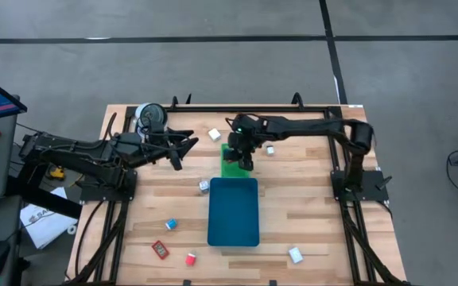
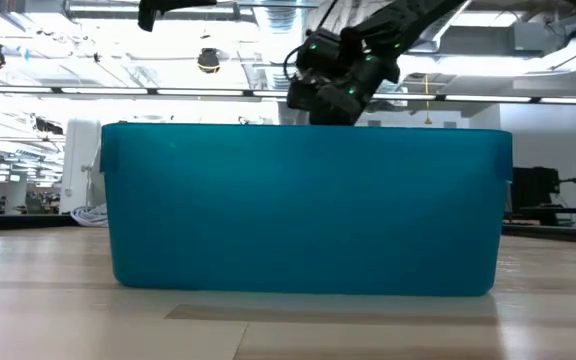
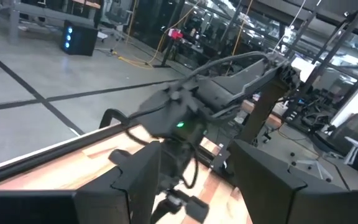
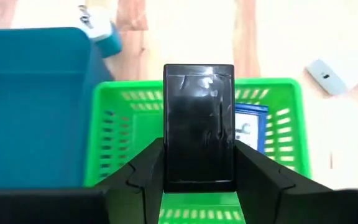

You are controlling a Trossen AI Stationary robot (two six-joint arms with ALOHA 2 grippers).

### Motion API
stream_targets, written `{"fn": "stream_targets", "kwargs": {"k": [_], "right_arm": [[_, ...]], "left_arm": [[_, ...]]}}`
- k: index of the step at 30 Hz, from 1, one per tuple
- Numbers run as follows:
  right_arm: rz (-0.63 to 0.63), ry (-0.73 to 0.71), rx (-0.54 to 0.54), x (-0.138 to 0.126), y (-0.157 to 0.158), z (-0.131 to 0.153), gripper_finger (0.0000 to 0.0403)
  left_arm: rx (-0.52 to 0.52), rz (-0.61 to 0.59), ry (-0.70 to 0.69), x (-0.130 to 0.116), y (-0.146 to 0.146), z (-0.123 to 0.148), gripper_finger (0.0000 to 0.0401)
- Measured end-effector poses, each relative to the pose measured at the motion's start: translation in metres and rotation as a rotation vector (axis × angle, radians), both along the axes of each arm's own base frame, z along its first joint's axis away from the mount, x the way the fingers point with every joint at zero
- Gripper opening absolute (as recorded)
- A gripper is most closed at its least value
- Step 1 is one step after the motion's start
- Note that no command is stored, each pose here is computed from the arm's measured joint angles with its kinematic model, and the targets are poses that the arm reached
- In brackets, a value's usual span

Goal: Pick & Place Office items
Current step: Put the bottom black digital clock into the green bin

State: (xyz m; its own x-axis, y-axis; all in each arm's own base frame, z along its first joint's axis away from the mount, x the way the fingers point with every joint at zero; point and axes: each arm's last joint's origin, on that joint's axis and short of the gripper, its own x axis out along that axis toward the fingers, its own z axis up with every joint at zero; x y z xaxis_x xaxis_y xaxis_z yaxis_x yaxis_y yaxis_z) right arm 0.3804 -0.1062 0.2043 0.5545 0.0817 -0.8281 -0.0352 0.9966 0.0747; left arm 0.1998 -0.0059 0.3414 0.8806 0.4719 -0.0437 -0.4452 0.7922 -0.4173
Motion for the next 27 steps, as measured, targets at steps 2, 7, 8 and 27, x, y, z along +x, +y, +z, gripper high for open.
{"fn": "stream_targets", "kwargs": {"k": [2, 7, 8, 27], "right_arm": [[-0.003, 0.003, -0.004, 0.006, -0.006, -0.001, 0.0148], [-0.035, 0.054, 0.009, 0.007, -0.021, -0.007, 0.0148], [-0.042, 0.064, 0.012, 0.005, -0.023, -0.007, 0.0148], [-0.03, 0.092, 0.01, 0.001, -0.025, -0.008, 0.0149]], "left_arm": [[0.001, 0.0, 0.002, 0.0, 0.0, 0.0, 0.0195], [0.003, 0.0, 0.007, 0.0, 0.0, -0.001, 0.0195], [0.004, 0.0, 0.006, 0.0, 0.0, 0.0, 0.0195], [0.017, -0.002, 0.018, 0.0, 0.0, -0.001, 0.0195]]}}
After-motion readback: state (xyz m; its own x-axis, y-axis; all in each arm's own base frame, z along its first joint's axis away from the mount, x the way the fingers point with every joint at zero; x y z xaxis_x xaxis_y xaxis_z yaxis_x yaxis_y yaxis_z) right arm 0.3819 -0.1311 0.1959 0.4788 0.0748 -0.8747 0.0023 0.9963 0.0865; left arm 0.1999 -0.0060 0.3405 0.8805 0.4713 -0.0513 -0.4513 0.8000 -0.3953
